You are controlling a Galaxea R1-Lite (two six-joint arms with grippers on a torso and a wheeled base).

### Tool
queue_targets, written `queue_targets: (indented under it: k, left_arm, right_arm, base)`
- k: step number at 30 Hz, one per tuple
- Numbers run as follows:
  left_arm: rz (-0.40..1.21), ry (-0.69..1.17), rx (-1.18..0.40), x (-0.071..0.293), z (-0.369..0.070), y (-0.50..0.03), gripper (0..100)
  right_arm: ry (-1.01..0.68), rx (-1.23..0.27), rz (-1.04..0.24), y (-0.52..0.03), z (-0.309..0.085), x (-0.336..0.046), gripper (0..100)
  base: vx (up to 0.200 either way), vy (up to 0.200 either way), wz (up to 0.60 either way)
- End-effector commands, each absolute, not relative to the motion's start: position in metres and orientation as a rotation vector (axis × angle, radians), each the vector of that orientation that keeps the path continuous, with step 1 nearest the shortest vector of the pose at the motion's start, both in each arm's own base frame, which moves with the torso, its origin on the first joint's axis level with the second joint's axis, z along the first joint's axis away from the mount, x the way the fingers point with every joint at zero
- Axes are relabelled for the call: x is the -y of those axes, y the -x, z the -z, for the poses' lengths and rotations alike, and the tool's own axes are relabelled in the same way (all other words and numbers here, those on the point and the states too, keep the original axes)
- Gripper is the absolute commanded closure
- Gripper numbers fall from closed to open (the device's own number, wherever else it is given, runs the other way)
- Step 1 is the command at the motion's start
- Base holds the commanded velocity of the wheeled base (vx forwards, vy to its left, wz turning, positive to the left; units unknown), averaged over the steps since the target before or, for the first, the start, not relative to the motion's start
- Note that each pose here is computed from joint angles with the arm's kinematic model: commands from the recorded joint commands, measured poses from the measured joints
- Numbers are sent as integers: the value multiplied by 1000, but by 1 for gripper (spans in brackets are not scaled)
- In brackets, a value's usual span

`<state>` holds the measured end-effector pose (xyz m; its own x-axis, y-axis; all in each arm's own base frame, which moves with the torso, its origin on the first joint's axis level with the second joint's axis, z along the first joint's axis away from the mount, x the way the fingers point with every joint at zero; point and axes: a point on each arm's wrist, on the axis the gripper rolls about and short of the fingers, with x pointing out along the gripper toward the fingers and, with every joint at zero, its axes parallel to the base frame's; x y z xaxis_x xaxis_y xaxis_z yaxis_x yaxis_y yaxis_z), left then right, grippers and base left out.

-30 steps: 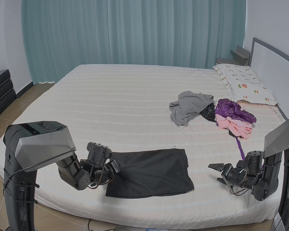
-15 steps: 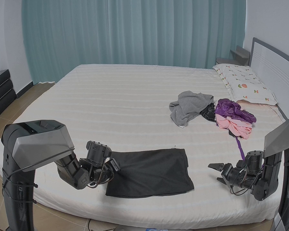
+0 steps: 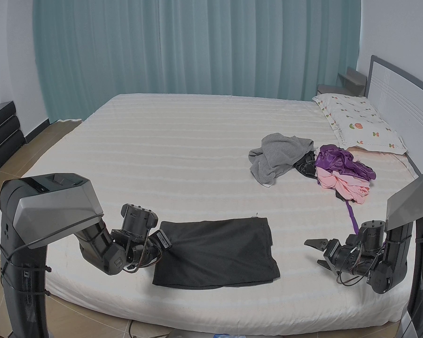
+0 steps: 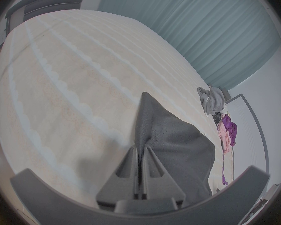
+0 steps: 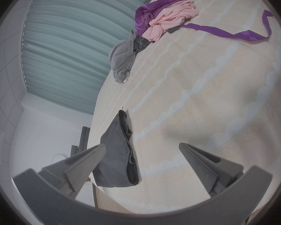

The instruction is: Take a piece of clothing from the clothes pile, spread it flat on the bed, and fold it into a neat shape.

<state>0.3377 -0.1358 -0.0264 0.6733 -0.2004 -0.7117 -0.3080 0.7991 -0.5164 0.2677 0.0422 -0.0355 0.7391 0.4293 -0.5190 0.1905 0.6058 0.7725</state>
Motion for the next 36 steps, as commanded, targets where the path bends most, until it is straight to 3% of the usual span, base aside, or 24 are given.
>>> queue_targets:
  k: [1, 36]
  left_arm:
    - [-65, 670, -833, 133, 20, -337, 100]
    - [-102, 697, -815, 113, 13, -339, 100]
  right_arm:
    - [-932, -741, -161, -268, 35, -42, 0]
    - [-931, -742, -160, -268, 35, -43, 0]
  base:
    - [0, 200, 0]
    - [0, 200, 0]
